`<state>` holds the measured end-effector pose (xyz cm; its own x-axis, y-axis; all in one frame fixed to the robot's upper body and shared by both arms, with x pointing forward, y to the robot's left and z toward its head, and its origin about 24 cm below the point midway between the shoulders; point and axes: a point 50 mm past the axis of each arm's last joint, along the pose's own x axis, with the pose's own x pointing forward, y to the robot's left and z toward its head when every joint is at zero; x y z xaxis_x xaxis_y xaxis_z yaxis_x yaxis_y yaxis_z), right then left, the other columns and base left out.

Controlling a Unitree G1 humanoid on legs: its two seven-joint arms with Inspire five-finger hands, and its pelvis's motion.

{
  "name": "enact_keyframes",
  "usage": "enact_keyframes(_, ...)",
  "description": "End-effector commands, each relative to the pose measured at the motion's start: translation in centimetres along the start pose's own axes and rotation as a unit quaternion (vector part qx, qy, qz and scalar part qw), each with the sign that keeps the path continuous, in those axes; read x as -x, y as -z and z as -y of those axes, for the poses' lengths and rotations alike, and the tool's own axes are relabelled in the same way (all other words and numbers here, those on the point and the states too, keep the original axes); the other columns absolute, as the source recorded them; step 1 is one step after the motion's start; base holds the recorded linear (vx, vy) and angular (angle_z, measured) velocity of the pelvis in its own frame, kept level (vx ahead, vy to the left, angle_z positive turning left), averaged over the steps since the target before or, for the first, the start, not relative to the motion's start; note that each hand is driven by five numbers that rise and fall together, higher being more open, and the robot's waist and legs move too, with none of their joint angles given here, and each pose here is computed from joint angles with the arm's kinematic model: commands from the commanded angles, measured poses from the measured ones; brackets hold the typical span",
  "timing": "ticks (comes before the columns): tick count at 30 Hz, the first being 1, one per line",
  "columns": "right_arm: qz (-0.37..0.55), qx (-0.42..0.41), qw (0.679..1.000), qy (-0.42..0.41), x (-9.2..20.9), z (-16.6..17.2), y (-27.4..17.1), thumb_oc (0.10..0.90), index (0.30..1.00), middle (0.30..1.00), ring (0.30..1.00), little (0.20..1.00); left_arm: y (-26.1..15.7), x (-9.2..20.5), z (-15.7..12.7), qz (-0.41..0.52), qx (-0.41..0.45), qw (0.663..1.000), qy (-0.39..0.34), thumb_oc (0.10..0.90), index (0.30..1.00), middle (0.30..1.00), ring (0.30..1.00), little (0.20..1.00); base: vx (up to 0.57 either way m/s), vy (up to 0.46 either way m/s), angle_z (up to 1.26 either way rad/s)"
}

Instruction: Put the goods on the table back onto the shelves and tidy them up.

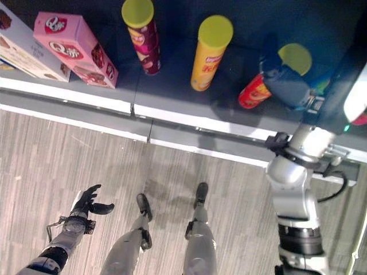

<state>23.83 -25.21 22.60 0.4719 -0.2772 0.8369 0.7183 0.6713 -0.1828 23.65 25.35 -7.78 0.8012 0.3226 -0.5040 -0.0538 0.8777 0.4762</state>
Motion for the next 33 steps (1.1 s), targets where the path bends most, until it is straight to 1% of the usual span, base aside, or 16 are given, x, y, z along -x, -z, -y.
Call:
enact_keyframes(1,0.060,-0.149,0.987,-0.026,-0.3,2.0,-2.6,0.800,0.900,0.900,0.900,0.900,4.2,0.9,-2.4,-0.067,-0.037,0.997,-0.029,0.800,0.900,0.900,0.900,0.900,0.05,0.037,-0.12)
enact_keyframes(3,0.005,-0.226,0.970,-0.093,1.9,2.6,-1.4,0.800,0.900,0.900,0.900,0.900,5.1,1.2,-2.7,-0.084,-0.033,0.996,-0.025,0.800,0.900,0.900,0.900,0.900,0.07,0.067,-0.16)
enact_keyframes(4,-0.022,-0.245,0.964,-0.104,2.6,2.8,-0.7,0.800,0.900,0.900,0.900,0.900,5.2,1.3,-2.9,-0.086,-0.029,0.996,-0.027,0.800,0.900,0.900,0.900,0.900,0.05,0.057,-0.20)
enact_keyframes(5,-0.023,-0.246,0.963,-0.105,2.6,2.8,-0.7,0.800,0.900,0.900,0.900,0.900,5.3,1.3,-2.9,-0.086,-0.029,0.996,-0.026,0.800,0.900,0.900,0.900,0.900,0.04,0.034,-0.23)
enact_keyframes(6,-0.057,-0.286,0.950,-0.115,3.8,3.6,0.2,0.800,0.900,0.900,0.900,0.900,5.7,1.5,-3.0,-0.091,-0.025,0.995,-0.024,0.800,0.900,0.900,0.900,0.900,0.04,0.026,-0.22)
enact_keyframes(7,-0.077,-0.303,0.942,-0.118,4.3,3.9,0.6,0.800,0.900,0.900,0.900,0.900,5.8,1.5,-3.1,-0.092,-0.021,0.995,-0.023,0.800,0.900,0.900,0.900,0.900,0.04,0.026,-0.18)
enact_keyframes(9,-0.086,-0.318,0.937,-0.121,4.6,4.2,0.9,0.800,0.900,0.900,0.900,0.900,5.9,1.6,-3.1,-0.093,-0.020,0.995,-0.022,0.800,0.900,0.900,0.900,0.900,0.02,0.016,-0.15)
enact_keyframes(12,-0.148,-0.368,0.908,-0.138,6.2,4.6,2.5,0.800,0.900,0.900,0.900,0.900,6.4,1.9,-3.5,-0.097,-0.012,0.995,-0.016,0.800,0.900,0.900,0.900,0.900,0.03,0.041,-0.21)
enact_keyframes(14,-0.160,-0.373,0.901,-0.151,6.7,4.7,2.7,0.800,0.900,0.900,0.900,0.900,6.5,1.9,-3.5,-0.096,-0.012,0.995,-0.014,0.800,0.900,0.900,0.900,0.900,0.01,0.016,-0.22)
enact_keyframes(16,-0.197,-0.366,0.892,-0.179,7.7,4.2,3.6,0.800,0.900,0.900,0.900,0.900,6.1,1.8,-3.5,-0.090,-0.009,0.996,-0.013,0.800,0.900,0.900,0.900,0.900,0.01,0.007,-0.13)
enact_keyframes(18,-0.262,-0.360,0.873,-0.200,9.8,3.6,5.1,0.800,0.900,0.900,0.900,0.900,5.8,1.7,-3.4,-0.083,-0.011,0.996,-0.008,0.800,0.900,0.900,0.900,0.900,0.00,0.000,0.00)
enact_keyframes(19,-0.277,-0.359,0.868,-0.201,10.5,3.5,5.5,0.800,0.900,0.900,0.900,0.900,6.0,1.8,-3.3,-0.084,-0.014,0.996,-0.005,0.800,0.900,0.900,0.900,0.900,0.00,0.000,0.00)
enact_keyframes(24,-0.295,-0.353,0.865,-0.200,11.0,3.2,6.1,0.800,0.900,0.900,0.900,0.900,6.0,1.8,-3.2,-0.084,-0.013,0.996,-0.003,0.800,0.900,0.900,0.900,0.900,0.00,0.000,0.03)
enact_keyframes(26,-0.349,-0.326,0.851,-0.219,13.2,1.1,7.5,0.800,0.900,0.900,0.900,0.900,6.1,2.1,-2.2,-0.079,-0.024,0.996,0.016,0.800,0.900,0.900,0.900,0.900,0.01,-0.002,0.02)
enact_keyframes(29,-0.356,-0.314,0.853,-0.217,13.2,-0.3,8.1,0.800,0.900,0.900,0.900,0.900,6.3,2.3,-2.0,-0.080,-0.028,0.996,0.020,0.800,0.900,0.900,0.900,0.900,0.02,-0.015,0.29)
enact_keyframes(33,-0.337,-0.304,0.867,-0.207,11.4,-1.8,8.5,0.800,0.900,0.900,0.900,0.900,6.8,2.6,-1.7,-0.086,-0.038,0.995,0.026,0.800,0.900,0.900,0.900,0.900,0.02,-0.037,0.19)
